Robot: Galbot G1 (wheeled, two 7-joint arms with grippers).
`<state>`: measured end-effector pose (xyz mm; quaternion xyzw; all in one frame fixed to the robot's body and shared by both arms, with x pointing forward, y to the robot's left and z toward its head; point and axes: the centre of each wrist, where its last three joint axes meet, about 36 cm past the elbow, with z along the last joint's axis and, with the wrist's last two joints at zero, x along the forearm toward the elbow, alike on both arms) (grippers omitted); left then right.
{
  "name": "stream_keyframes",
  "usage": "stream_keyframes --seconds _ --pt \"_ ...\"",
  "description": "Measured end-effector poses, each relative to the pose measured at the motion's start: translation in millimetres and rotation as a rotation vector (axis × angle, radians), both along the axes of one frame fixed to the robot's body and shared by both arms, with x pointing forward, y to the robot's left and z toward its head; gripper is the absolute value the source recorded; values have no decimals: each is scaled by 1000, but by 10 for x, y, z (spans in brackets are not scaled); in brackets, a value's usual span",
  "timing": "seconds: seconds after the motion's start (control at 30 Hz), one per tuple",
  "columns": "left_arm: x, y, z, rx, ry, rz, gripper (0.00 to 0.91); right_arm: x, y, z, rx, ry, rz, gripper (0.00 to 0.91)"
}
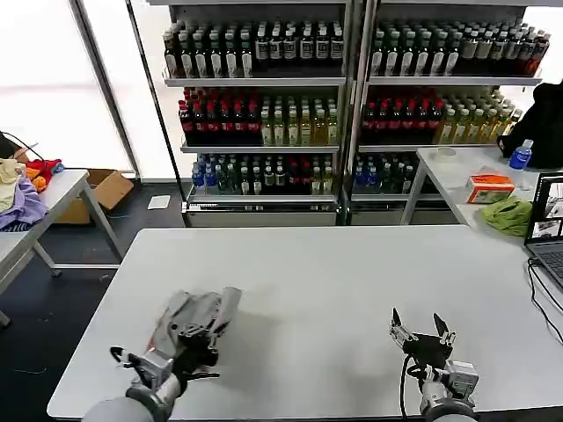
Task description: Fold and organize the clothes.
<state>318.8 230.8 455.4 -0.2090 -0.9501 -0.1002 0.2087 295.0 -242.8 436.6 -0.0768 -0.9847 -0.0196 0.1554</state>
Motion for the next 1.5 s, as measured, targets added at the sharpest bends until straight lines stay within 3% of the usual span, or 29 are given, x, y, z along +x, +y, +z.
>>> stream_keyframes --seconds 0.17,0.2,0.23,0.27,0.3,0.37,0.57,0.87,1.3,1.5 --pt "109 -237 -40 -20 -1 -25 10 -23 39 -7 -16 6 -3 907" --pt "133 -280 -43 -28 -2 -31 81 -28 42 -7 -19 8 -3 907" --pt "158 -328 -47 -36 -5 -38 494 -32 42 -6 -22 9 -4 907" --pt "182 -371 -50 -45 -7 -46 595 -37 42 -6 -25 10 -4 907" --pt "207 -412 -60 -54 -7 -52 756 -41 43 -7 -27 11 -4 907" --pt "248 -502 -91 -76 -2 -69 907 -47 42 -7 -31 12 -3 907" --pt "374 -761 -167 -178 13 -107 907 -34 59 -32 -37 18 -2 907" --pt "510 -936 -42 -355 6 -108 907 31 122 -57 -22 40 13 907" --pt "595 -462 74 -249 -36 37 907 257 389 59 175 92 125 907" --pt "563 -141 129 -160 -59 119 907 383 610 67 233 137 178 907"
